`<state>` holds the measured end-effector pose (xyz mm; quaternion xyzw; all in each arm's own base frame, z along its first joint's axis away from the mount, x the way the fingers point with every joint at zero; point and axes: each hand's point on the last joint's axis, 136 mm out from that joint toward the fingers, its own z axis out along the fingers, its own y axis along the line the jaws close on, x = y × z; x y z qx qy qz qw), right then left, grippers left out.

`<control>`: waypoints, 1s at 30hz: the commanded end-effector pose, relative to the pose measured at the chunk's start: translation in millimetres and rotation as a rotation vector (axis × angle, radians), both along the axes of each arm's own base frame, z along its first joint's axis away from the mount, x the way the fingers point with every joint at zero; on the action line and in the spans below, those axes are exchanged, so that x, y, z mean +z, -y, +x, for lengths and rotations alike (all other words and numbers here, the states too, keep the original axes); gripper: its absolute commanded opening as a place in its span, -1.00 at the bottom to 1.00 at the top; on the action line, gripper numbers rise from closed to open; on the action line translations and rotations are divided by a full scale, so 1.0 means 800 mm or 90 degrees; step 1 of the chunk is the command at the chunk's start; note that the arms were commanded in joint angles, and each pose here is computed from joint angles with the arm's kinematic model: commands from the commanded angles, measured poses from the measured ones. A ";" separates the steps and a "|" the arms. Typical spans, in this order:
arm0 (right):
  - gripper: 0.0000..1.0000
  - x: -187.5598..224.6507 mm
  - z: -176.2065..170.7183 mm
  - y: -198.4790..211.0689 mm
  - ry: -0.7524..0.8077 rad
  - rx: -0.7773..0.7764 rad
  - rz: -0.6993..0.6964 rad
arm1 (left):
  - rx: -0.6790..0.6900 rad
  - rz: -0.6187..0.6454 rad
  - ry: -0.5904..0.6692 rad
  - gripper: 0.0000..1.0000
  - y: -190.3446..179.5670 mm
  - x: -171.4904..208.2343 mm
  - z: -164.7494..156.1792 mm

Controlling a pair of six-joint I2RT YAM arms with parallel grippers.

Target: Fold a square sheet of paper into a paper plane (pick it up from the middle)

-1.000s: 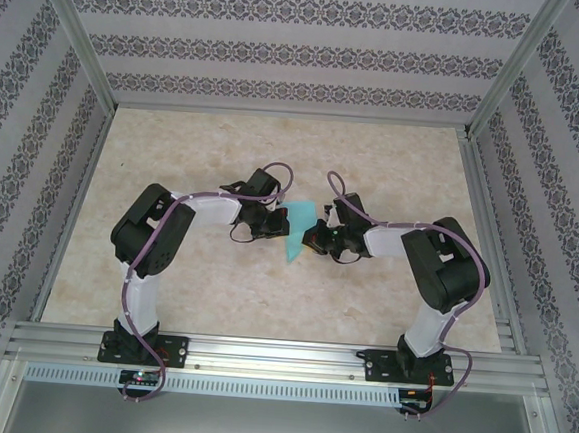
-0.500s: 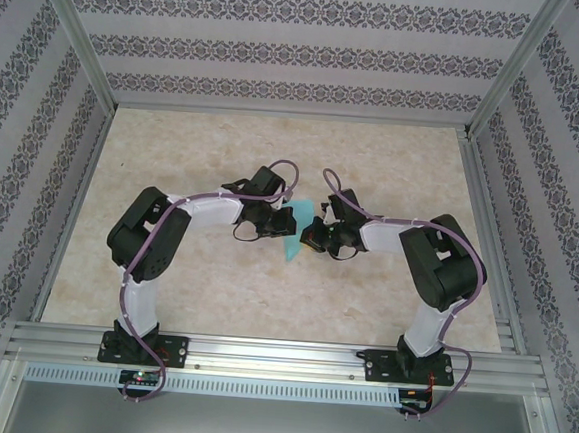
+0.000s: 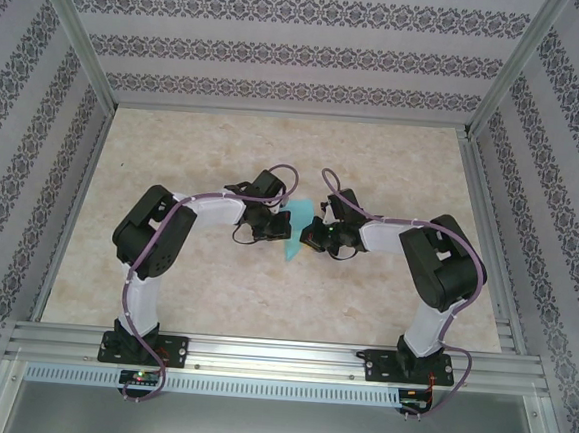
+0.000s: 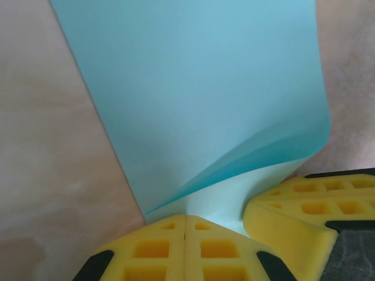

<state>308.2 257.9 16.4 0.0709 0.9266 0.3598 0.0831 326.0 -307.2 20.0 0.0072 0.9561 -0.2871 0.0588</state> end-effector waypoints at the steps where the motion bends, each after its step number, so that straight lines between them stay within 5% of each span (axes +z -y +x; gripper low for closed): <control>1: -0.93 0.031 0.006 -0.012 0.047 -0.003 0.043 | -0.008 0.050 -0.016 -0.95 -0.011 -0.023 -0.011; 30: -0.92 -0.028 -0.067 -0.024 -0.028 0.018 0.006 | 0.020 0.058 -0.047 -0.98 -0.025 -0.049 -0.035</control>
